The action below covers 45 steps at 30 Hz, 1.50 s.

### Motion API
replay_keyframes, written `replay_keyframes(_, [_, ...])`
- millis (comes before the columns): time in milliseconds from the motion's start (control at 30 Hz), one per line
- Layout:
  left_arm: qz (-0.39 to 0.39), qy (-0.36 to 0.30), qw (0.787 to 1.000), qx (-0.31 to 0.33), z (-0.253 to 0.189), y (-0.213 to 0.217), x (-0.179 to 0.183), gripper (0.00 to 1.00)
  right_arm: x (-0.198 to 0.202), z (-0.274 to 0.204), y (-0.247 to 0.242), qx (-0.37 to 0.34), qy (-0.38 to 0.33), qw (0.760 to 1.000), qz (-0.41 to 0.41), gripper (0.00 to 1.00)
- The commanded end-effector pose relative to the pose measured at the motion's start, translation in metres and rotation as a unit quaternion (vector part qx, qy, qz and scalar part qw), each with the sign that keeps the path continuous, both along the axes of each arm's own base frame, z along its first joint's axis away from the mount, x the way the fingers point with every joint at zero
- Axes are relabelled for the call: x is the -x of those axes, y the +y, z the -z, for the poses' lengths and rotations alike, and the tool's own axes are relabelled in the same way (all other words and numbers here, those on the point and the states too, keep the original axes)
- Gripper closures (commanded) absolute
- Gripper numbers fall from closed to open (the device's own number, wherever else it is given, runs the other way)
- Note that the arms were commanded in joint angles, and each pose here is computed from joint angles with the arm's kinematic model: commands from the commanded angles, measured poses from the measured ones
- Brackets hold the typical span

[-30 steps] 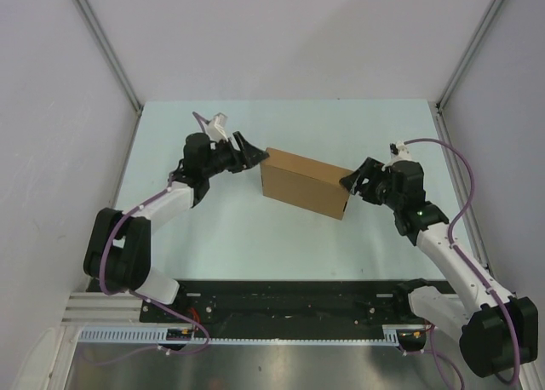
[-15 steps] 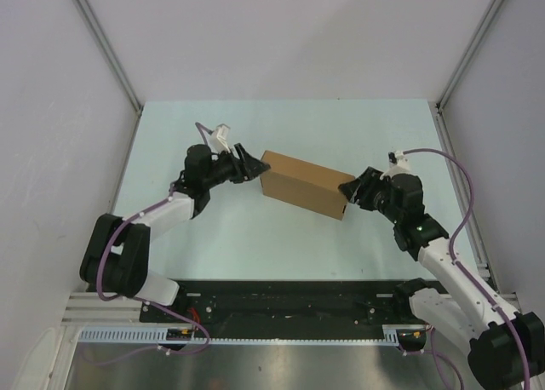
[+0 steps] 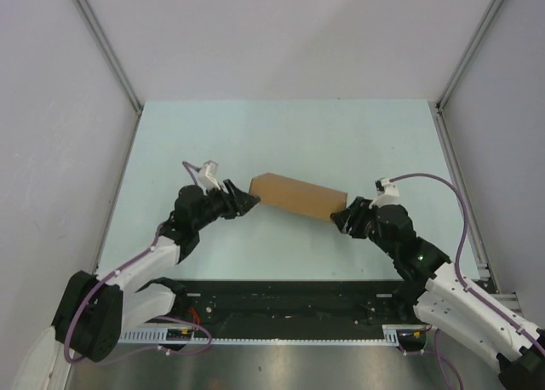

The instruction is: Fold the paper box

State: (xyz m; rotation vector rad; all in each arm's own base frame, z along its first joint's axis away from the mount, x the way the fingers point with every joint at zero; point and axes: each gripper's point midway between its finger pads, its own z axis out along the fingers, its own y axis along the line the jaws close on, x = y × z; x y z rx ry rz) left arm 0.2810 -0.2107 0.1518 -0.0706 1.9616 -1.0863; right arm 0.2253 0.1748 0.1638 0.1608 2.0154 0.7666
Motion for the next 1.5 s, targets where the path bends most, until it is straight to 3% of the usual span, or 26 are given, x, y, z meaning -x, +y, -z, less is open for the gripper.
replay_keyframes(0, [-0.052,0.090,0.994,-0.037,0.055,0.024,0.032,0.41,0.032,0.070,-0.025,0.078,0.103,0.991,0.031,0.49])
replay_keyframes(67, [-0.067,0.089,0.993,-0.043,0.057,0.032,0.037,0.36,0.036,0.069,-0.026,0.077,0.102,0.991,0.032,0.46])
replay_keyframes(133, [-0.086,0.092,0.991,-0.054,0.057,0.041,0.038,0.27,0.037,0.064,-0.029,0.073,0.095,0.992,0.044,0.26])
replay_keyframes(167, [-0.088,0.065,0.993,-0.046,0.039,0.041,0.036,0.24,0.036,0.055,-0.030,0.062,0.080,0.994,0.050,0.11])
replay_keyframes(233, [-0.096,0.047,0.993,-0.052,0.026,0.045,0.033,0.17,0.035,0.040,-0.030,0.039,0.061,0.996,0.055,0.00])
replay_keyframes(333, [-0.103,-0.002,0.994,-0.044,-0.016,0.047,0.026,0.14,0.032,0.016,-0.031,0.027,0.041,0.997,0.057,0.00])
replay_keyframes(433, [-0.103,-0.013,0.994,-0.030,-0.026,0.043,0.021,0.11,0.023,0.011,-0.031,0.036,0.038,0.997,0.064,0.00])
replay_keyframes(600, [-0.082,0.019,0.996,0.007,-0.001,0.023,0.008,0.09,-0.003,0.037,-0.027,0.051,0.081,0.993,0.063,0.00])
replay_keyframes(833, [-0.065,0.093,0.994,-0.006,0.054,0.004,-0.008,0.09,-0.036,0.062,-0.033,0.065,0.098,0.991,0.069,0.00])
replay_keyframes(1033, [-0.028,0.112,0.993,0.014,0.063,-0.017,-0.019,0.10,-0.058,0.068,-0.006,0.021,0.093,0.995,0.029,0.01])
replay_keyframes(1267, [-0.013,0.113,0.993,0.012,0.066,-0.031,-0.039,0.18,-0.086,0.105,0.007,0.006,0.126,0.992,0.017,0.16])
replay_keyframes(1400, [-0.016,0.113,0.993,0.007,0.066,-0.033,-0.053,0.19,-0.111,0.102,0.005,0.002,0.120,0.992,0.022,0.18])
replay_keyframes(1467, [-0.032,0.109,0.993,0.005,0.058,-0.023,-0.062,0.18,-0.120,0.090,-0.004,0.004,0.108,0.993,0.037,0.13])
